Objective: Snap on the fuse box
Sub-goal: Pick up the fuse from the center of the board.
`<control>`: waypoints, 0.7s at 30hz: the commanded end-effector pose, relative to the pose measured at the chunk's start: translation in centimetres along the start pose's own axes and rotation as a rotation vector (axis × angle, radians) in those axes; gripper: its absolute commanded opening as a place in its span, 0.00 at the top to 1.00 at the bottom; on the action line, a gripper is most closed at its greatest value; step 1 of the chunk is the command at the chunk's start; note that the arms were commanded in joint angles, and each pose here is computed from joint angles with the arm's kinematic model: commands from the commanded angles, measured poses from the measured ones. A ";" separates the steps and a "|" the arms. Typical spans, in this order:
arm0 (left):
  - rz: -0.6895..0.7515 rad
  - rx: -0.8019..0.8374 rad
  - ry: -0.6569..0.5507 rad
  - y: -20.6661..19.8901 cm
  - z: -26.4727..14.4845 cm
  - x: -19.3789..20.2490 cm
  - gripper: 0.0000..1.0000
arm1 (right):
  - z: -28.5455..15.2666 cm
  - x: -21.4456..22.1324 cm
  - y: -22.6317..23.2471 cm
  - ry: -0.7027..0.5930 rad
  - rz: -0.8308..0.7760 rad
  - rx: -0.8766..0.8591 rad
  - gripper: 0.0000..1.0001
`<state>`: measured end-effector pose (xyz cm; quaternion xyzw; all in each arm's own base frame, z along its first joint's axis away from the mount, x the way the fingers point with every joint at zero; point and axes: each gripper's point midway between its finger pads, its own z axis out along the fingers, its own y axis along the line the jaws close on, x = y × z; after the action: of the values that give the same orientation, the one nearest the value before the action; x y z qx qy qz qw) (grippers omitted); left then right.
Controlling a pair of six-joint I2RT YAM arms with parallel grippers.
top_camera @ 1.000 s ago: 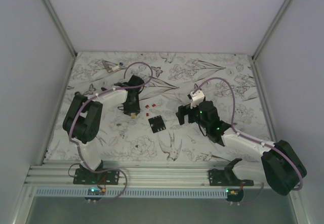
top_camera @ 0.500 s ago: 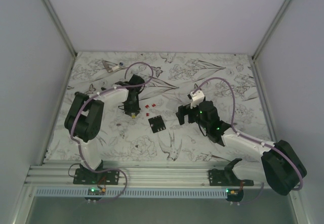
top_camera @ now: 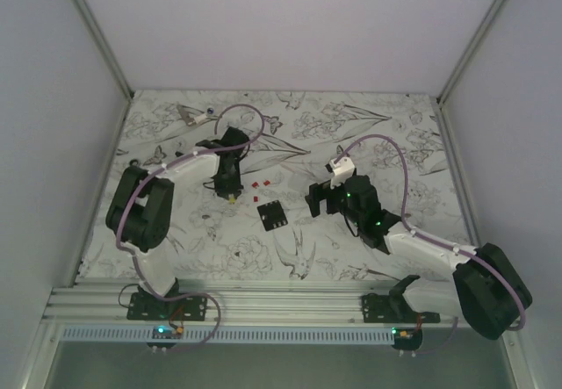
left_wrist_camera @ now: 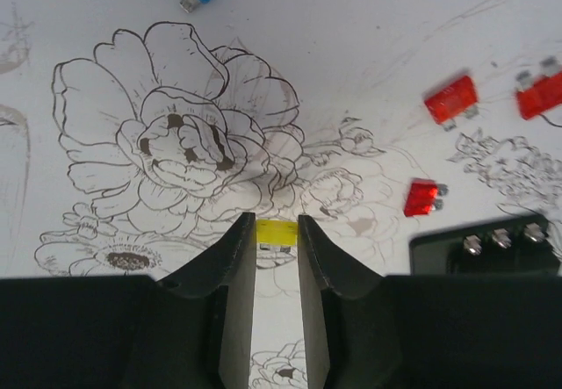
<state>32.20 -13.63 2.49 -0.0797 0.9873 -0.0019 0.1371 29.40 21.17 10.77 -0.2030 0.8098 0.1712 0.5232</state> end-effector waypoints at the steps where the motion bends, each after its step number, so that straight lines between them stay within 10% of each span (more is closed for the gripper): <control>1: -0.016 0.039 -0.040 -0.5 -3.0 -0.2 0.81 | -0.3 -1.5 1.0 -0.062 0.025 -0.041 0.00; 21: -0.019 0.464 -0.405 -12.3 -16.3 -1.1 0.84 | -4.7 -8.1 9.4 -0.412 0.081 -0.430 0.22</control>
<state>30.87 -23.96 15.73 -0.0459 0.9347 -0.1711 0.3081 25.08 27.02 16.35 -0.2391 0.7046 0.3422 0.5739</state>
